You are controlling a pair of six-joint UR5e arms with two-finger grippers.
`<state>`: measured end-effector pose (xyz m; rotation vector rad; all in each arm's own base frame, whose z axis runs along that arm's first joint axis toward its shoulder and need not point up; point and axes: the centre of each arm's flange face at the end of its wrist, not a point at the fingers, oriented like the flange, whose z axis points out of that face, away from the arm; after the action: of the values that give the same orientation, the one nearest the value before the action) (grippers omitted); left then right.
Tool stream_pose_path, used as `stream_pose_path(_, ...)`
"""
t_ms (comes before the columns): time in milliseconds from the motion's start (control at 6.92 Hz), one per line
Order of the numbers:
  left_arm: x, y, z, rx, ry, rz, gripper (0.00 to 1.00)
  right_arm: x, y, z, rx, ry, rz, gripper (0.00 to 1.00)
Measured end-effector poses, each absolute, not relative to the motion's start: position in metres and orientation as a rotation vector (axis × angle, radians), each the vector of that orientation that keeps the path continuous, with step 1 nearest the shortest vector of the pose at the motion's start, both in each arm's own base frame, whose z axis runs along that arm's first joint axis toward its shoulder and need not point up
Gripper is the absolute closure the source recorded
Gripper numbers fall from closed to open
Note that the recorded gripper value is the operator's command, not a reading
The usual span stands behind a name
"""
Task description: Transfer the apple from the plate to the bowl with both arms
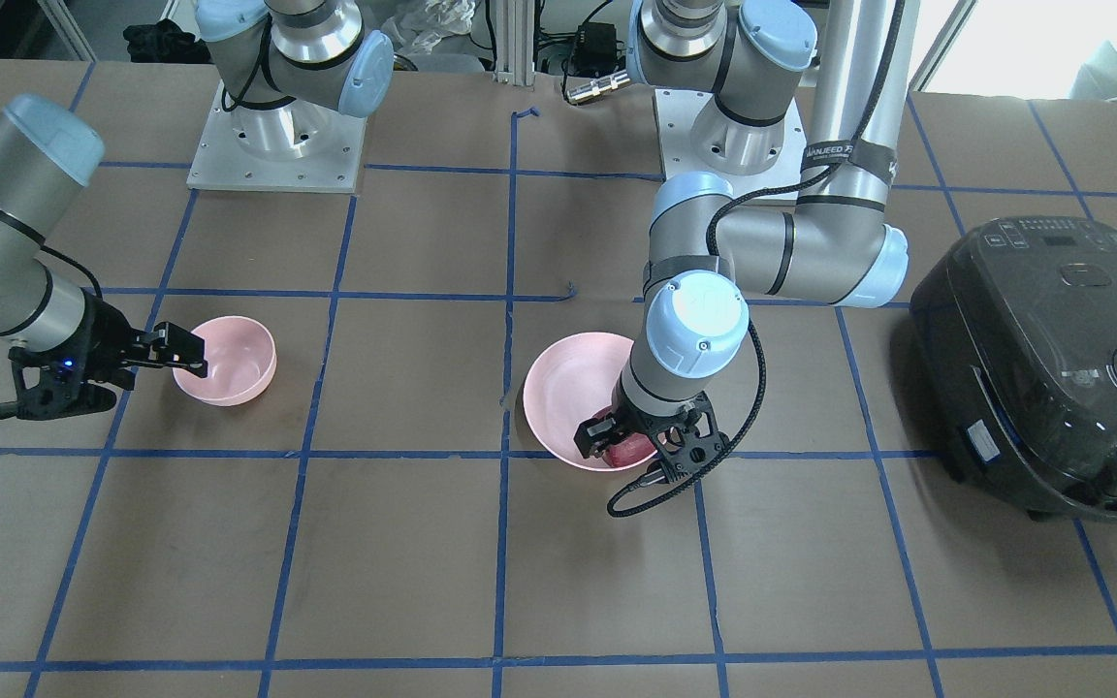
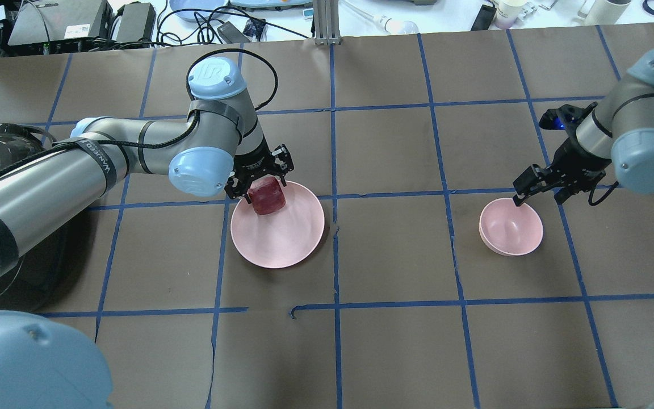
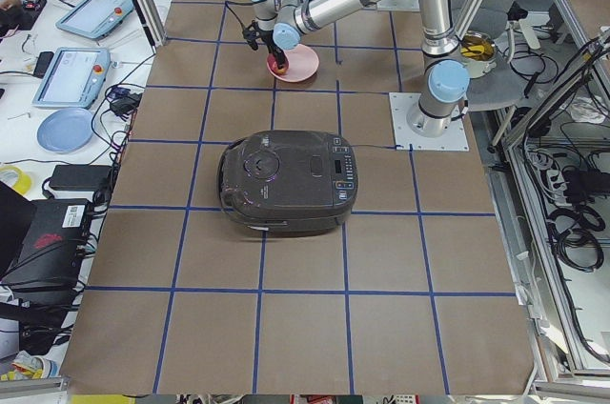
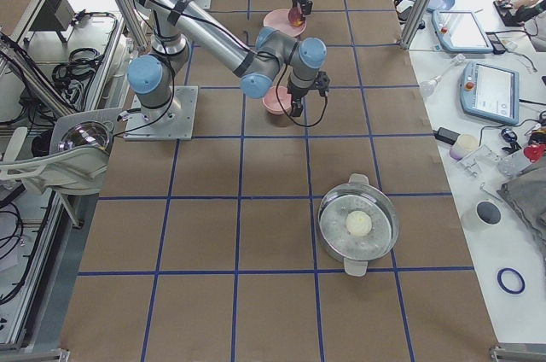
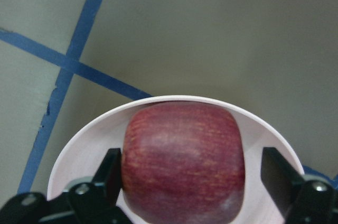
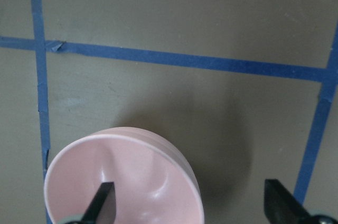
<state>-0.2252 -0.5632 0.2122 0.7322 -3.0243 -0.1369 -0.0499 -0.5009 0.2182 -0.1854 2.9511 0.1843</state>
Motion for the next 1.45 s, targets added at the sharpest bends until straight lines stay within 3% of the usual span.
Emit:
stream_pose_path(145,-0.226,-0.563,0.218,0.722,-3.026,-0.120,1.00,-0.044,-0.485,0.198,-0.211,2.952,0.187,0.10)
stream_pose_path(289,-0.228,-0.563,0.229,0.708,-3.026,-0.086,1.00,-0.041,-0.477,0.189,-0.220,2.956,0.190,0.59)
stream_pose_path(434,-0.231,-0.565,0.246,0.691,-3.024,-0.035,1.00,-0.041,-0.475,0.186,-0.219,2.959,0.189,0.95)
stream_pose_path(578,-0.234,-0.569,0.267,0.674,-3.017,0.015,1.00,-0.041,-0.475,0.187,-0.214,2.963,0.184,1.00)
stream_pose_path(1446,-0.275,-0.554,0.391,0.585,-3.020,0.066,1.00,-0.028,-0.514,0.236,-0.147,2.933,0.068,1.00)
